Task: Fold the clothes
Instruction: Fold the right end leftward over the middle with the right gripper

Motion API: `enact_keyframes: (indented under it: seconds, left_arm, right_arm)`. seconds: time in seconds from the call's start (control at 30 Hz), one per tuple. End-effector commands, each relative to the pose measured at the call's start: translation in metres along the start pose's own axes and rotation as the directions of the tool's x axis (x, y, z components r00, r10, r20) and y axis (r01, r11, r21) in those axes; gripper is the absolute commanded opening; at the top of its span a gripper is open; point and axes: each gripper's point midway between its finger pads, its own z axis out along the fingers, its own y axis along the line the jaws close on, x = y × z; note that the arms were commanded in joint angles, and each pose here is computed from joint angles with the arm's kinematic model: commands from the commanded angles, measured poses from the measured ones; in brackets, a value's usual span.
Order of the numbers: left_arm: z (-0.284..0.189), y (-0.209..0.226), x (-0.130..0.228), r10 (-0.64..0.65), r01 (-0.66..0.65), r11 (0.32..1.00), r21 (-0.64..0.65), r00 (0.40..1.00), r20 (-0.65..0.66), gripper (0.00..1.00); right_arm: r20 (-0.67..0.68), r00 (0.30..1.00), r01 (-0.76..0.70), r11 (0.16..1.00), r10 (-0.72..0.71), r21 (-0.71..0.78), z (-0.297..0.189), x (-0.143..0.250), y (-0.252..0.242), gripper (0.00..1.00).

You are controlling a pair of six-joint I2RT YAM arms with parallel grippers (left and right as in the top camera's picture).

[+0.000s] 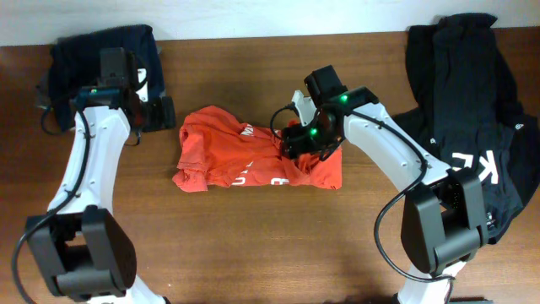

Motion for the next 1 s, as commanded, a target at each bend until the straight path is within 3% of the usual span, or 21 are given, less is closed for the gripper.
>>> enact_keyframes:
  seconds: [0.0,0.2,0.53,0.6,0.77,0.97]
  left_arm:
    - [0.0,-0.001,-0.005,0.018,-0.018,1.0,0.004,1.0,0.01,0.99]
    - [0.0,-0.001,-0.005,0.018,-0.018,1.0,0.004,1.0,0.01,0.99]
    - [0.0,0.0,-0.004,0.018,-0.018,1.0,0.004,1.0,0.006,0.99]
    - [0.0,0.0,-0.004,0.018,-0.018,1.0,0.004,1.0,0.004,0.99]
    - [0.0,0.0,-0.004,0.018,-0.018,1.0,0.004,1.0,0.004,0.99]
    - [0.0,0.0,-0.004,0.018,-0.018,1.0,0.004,1.0,0.006,0.99]
  right_arm:
    - [0.001,1.0,0.015,1.0,-0.015,-0.004,-0.002,-0.002,0.005,0.8]
    - [0.012,1.0,-0.006,0.998,0.006,0.061,-0.004,-0.004,-0.012,0.79]
    - [-0.044,0.988,-0.142,0.98,0.149,0.138,0.017,0.009,-0.027,0.45]
    - [-0.069,0.986,-0.144,0.981,0.154,0.129,0.023,0.014,-0.026,0.43]
    - [-0.111,0.986,-0.121,0.991,0.126,0.049,0.034,0.021,-0.001,0.23]
    - [-0.076,0.997,-0.013,1.0,0.011,-0.028,0.048,0.014,0.043,0.2]
